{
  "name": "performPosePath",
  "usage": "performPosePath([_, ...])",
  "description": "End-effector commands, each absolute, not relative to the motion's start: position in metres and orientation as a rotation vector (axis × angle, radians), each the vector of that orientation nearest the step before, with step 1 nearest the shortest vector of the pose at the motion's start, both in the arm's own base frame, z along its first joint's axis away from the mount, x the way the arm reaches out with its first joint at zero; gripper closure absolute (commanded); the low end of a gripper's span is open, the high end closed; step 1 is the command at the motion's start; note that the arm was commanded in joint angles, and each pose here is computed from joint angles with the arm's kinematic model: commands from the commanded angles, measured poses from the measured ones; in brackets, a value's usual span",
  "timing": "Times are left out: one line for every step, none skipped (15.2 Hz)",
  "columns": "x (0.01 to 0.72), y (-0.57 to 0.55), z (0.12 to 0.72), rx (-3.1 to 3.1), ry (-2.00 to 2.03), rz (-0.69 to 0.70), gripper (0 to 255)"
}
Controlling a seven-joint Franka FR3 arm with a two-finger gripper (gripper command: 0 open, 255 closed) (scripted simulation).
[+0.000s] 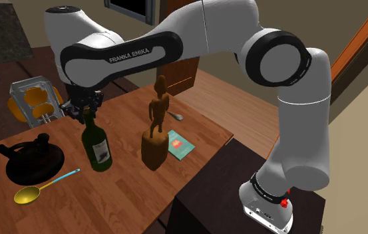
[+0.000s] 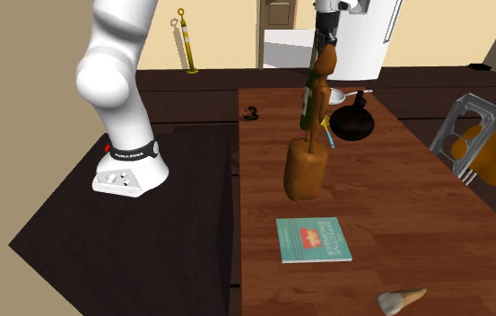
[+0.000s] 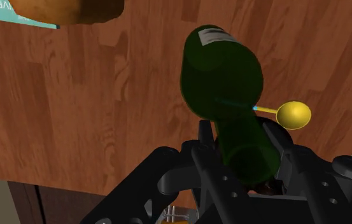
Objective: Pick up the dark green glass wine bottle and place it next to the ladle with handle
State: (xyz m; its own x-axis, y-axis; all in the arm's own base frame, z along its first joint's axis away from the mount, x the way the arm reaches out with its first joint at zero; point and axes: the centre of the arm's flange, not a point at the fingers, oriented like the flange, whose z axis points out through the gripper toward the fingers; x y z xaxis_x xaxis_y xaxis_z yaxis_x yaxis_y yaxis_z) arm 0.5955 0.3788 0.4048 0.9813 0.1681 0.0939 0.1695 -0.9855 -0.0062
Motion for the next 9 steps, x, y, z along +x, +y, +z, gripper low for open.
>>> performPosePath([0.610, 0.398, 0.388, -3.113, -0.264, -0.147, 255])
performPosePath([0.617, 0.406, 0.381, -3.113, -0.264, -0.147, 255])
performPosePath([0.623, 0.415, 0.373, -3.113, -0.264, -0.147, 255])
performPosePath([0.630, 0.423, 0.366, -3.113, -0.264, -0.147, 255])
performPosePath([0.637, 0.432, 0.358, -3.113, -0.264, -0.147, 255])
performPosePath([0.637, 0.432, 0.353, -3.113, -0.264, -0.147, 255])
performPosePath([0.637, 0.432, 0.348, -3.113, -0.264, -0.147, 255])
performPosePath([0.637, 0.432, 0.343, -3.113, -0.264, -0.147, 255])
performPosePath([0.637, 0.432, 0.337, -3.113, -0.264, -0.147, 255])
